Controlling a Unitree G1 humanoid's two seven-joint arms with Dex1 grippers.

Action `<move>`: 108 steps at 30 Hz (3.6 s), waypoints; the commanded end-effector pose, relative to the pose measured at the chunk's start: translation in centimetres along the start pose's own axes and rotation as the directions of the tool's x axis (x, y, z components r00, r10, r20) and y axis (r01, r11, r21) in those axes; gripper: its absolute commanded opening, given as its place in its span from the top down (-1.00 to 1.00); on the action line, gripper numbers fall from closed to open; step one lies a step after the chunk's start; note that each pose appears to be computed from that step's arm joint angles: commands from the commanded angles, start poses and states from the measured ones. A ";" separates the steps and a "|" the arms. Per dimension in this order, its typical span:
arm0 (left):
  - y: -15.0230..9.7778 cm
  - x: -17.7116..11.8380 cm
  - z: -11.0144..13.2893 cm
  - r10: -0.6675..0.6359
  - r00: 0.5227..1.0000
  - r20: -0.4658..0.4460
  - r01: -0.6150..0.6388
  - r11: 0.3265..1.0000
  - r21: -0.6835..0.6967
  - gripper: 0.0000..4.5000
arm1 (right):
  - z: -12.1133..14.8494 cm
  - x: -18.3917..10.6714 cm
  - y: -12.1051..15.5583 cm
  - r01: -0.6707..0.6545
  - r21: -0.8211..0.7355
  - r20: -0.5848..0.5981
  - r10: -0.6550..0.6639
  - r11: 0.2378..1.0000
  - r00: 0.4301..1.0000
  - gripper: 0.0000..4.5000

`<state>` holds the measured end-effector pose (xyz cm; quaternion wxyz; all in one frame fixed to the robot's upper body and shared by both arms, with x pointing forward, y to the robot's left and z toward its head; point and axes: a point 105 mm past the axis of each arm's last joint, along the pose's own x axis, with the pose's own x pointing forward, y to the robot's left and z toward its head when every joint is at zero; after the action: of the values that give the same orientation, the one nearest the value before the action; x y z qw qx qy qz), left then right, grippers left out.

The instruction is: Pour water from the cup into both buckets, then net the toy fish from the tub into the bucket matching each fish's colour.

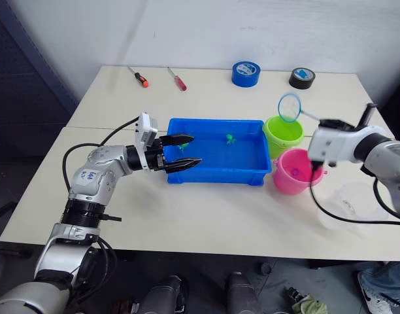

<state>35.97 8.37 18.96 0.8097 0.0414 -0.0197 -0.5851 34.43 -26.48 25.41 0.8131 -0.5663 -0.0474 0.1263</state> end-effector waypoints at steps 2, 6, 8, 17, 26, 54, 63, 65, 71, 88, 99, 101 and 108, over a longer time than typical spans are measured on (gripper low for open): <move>0.2 -1.7 0.5 0.027 1.000 0.001 -0.027 0.999 0.021 -0.99 | 5.1 -1.0 1.2 -0.195 0.565 0.196 0.099 0.802 0.976 1.00; -0.3 -2.6 0.1 0.034 0.999 -0.014 -0.034 0.999 0.007 -0.99 | 7.4 -1.3 4.8 -0.362 0.730 0.278 0.233 0.579 0.932 1.00; -0.4 -3.0 -0.1 0.057 0.998 -0.024 -0.056 0.998 0.008 -0.99 | 7.5 -1.1 6.5 -0.383 0.778 0.275 0.279 0.497 0.920 1.00; -0.3 -4.9 0.1 0.173 0.985 -0.025 -0.173 0.985 0.029 -0.99 | 4.0 1.3 11.1 -0.261 0.913 0.129 0.386 0.312 0.913 1.00; -0.2 -5.3 0.5 0.217 0.976 -0.017 -0.216 0.976 0.037 -0.99 | 3.1 4.5 11.3 -0.215 0.916 0.098 0.332 0.337 0.938 1.00; -1.2 -0.7 0.3 0.023 0.999 0.025 -0.022 0.999 -0.039 -0.99 | 6.4 -1.9 6.8 -0.166 0.780 0.178 0.041 0.603 0.983 1.00; -1.7 2.1 0.6 -0.070 0.996 0.051 0.072 0.997 -0.023 -0.99 | 2.2 -4.2 2.0 0.038 0.635 -0.026 -0.028 0.772 0.999 1.00; -1.8 2.3 0.6 -0.074 0.996 0.059 0.075 0.997 -0.025 -0.99 | 1.0 -3.9 1.8 0.053 0.521 -0.072 -0.018 0.852 0.997 1.00; -1.7 1.9 0.5 -0.056 0.997 0.058 0.058 0.998 -0.023 -0.99 | -1.0 -2.6 1.7 0.013 0.109 -0.148 0.003 0.994 0.989 1.00; -0.7 -1.0 -0.4 0.059 0.998 0.026 -0.059 0.998 -0.023 -0.99 | 0.6 -0.7 -1.1 0.027 0.020 0.013 -0.027 0.999 1.000 1.00; -0.7 -7.2 -2.0 0.283 0.958 -0.032 -0.285 0.957 -0.058 -0.99 | 9.3 0.9 8.5 -0.485 0.631 0.359 0.326 0.606 0.874 1.00; -0.9 -8.5 -2.2 0.316 0.948 -0.044 -0.318 0.946 -0.056 -0.99 | 9.2 1.8 9.9 -0.499 0.626 0.341 0.365 0.600 0.866 1.00; -1.1 -10.6 -1.6 0.399 0.915 -0.060 -0.401 0.916 -0.032 -0.99 | 8.5 5.0 13.3 -0.536 0.632 0.308 0.453 0.559 0.836 1.00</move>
<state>32.02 18.07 15.79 0.9117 0.0217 0.0337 -0.4090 35.06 -13.80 15.60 0.8958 -0.1940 0.1323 0.3773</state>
